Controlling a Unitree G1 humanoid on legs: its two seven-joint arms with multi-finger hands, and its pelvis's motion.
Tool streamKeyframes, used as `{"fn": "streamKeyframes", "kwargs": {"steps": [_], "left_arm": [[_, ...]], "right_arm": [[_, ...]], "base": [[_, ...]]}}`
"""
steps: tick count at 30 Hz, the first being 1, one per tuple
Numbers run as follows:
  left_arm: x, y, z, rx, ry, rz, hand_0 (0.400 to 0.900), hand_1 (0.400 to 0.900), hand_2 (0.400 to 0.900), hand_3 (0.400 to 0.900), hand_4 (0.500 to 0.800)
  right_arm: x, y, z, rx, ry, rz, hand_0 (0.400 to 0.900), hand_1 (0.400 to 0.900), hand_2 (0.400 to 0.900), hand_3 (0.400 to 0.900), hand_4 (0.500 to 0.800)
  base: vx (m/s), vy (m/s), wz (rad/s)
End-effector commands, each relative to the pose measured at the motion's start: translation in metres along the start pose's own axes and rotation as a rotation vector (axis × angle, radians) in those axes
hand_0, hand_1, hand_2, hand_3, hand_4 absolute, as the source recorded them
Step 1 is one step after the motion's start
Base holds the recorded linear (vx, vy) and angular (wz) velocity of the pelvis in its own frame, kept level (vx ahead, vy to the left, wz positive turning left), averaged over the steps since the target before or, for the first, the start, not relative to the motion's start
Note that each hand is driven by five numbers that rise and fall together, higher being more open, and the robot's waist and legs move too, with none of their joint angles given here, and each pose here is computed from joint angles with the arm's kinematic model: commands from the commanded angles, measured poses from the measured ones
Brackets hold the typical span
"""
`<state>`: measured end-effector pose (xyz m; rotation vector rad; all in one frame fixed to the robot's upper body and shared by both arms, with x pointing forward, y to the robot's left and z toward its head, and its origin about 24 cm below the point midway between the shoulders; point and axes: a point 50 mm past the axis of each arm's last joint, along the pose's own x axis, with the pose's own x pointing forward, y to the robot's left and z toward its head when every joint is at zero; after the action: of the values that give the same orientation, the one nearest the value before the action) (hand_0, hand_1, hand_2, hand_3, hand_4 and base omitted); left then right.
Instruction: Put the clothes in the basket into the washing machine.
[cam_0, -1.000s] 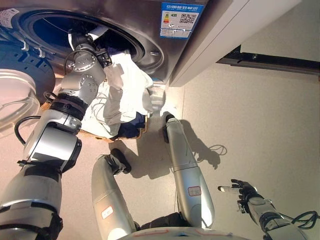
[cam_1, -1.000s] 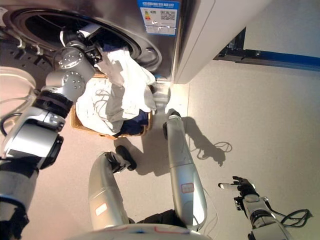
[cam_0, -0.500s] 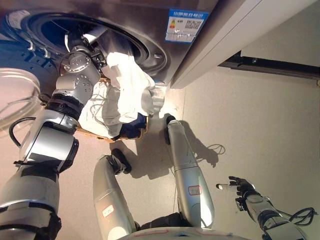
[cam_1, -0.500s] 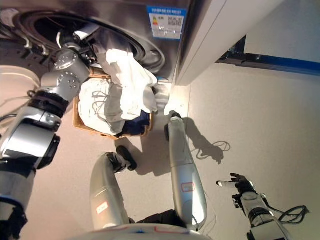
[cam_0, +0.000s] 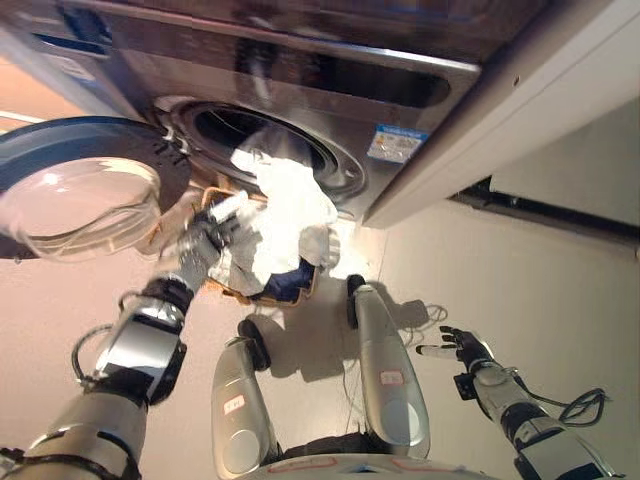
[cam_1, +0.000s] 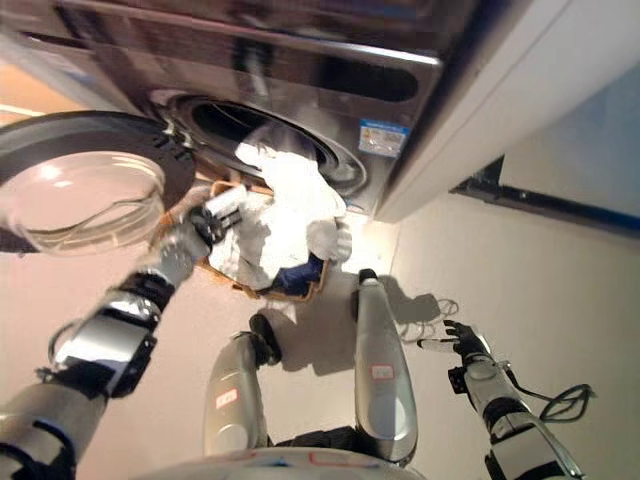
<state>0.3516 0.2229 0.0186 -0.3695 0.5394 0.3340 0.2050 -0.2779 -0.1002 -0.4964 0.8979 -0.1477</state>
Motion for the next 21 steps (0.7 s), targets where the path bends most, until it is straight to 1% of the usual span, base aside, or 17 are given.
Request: {"fn": "streamKeyframes", "kwargs": {"steps": [1,2,4,6,9,10,11,12,15,17,18,19,21], "left_arm": [[0.001,0.029,-0.019,0.096,-0.004,0.044,0.9,0.9,0.9,0.9,0.8],[-0.001,0.036,-0.042,0.156,0.045,0.06,0.9,0.9,0.9,0.9,0.8],[-0.004,0.045,-0.068,0.205,0.104,0.078,0.9,0.9,0.9,0.9,0.8],[-0.011,0.061,-0.1,0.344,0.176,0.119,0.9,0.9,0.9,0.9,0.8],[-0.028,0.093,-0.145,0.634,0.304,0.136,0.9,0.9,0.9,0.9,0.8],[-0.031,0.098,-0.152,0.679,0.332,0.132,0.9,0.9,0.9,0.9,0.8],[-0.041,0.111,-0.168,0.76,0.399,0.129,0.9,0.9,0.9,0.9,0.8],[-0.048,0.12,-0.179,0.799,0.448,0.13,0.9,0.9,0.9,0.9,0.8],[-0.069,0.142,-0.206,0.855,0.57,0.142,0.9,0.9,0.9,0.9,0.8],[-0.084,0.152,-0.225,0.823,0.661,0.166,0.9,0.9,0.9,0.9,0.8],[-0.089,0.155,-0.23,0.816,0.683,0.174,0.9,0.9,0.9,0.9,0.8],[-0.097,0.16,-0.238,0.793,0.726,0.201,0.9,0.9,0.9,0.9,0.8],[-0.109,0.168,-0.249,0.758,0.789,0.244,0.9,0.9,0.9,0.9,0.8]], "right_arm": [[-0.006,0.012,-0.027,-0.004,0.08,-0.002,0.9,0.9,0.9,0.9,0.8],[-0.006,0.014,-0.029,-0.006,0.085,0.003,0.9,0.9,0.9,0.9,0.8],[-0.007,0.016,-0.032,-0.017,0.101,0.013,0.9,0.9,0.9,0.9,0.8],[-0.008,0.018,-0.038,-0.037,0.124,0.025,0.9,0.9,0.9,0.9,0.8],[-0.012,0.021,-0.053,-0.11,0.172,0.06,0.9,0.9,0.9,0.9,0.8],[-0.013,0.022,-0.056,-0.124,0.182,0.067,0.9,0.9,0.9,0.9,0.8],[-0.015,0.025,-0.063,-0.157,0.207,0.085,0.9,0.9,0.9,0.9,0.8],[-0.017,0.027,-0.07,-0.169,0.228,0.096,0.9,0.9,0.9,0.9,0.8],[-0.024,0.033,-0.087,-0.136,0.308,0.115,0.9,0.9,0.9,0.9,0.8],[-0.028,0.039,-0.098,-0.074,0.366,0.119,0.9,0.9,0.9,0.9,0.8],[-0.03,0.041,-0.101,-0.053,0.383,0.119,0.9,0.9,0.9,0.9,0.8],[-0.033,0.045,-0.106,-0.015,0.416,0.118,0.9,0.9,0.9,0.9,0.8],[-0.037,0.053,-0.113,0.026,0.458,0.128,0.9,0.9,0.9,0.9,0.8]], "base": [[-0.005,-0.08,0.12],[0.02,-0.068,0.11],[0.069,-0.06,0.1],[0.138,-0.055,0.06],[0.217,-0.024,0.04],[0.24,0.004,0.06],[0.212,0.018,0.06],[0.196,0.024,0.08],[0.106,0.016,0.12],[0.068,0.017,0.13],[0.077,0.016,0.16],[0.076,0.016,0.15],[0.066,0.023,0.15]]}}
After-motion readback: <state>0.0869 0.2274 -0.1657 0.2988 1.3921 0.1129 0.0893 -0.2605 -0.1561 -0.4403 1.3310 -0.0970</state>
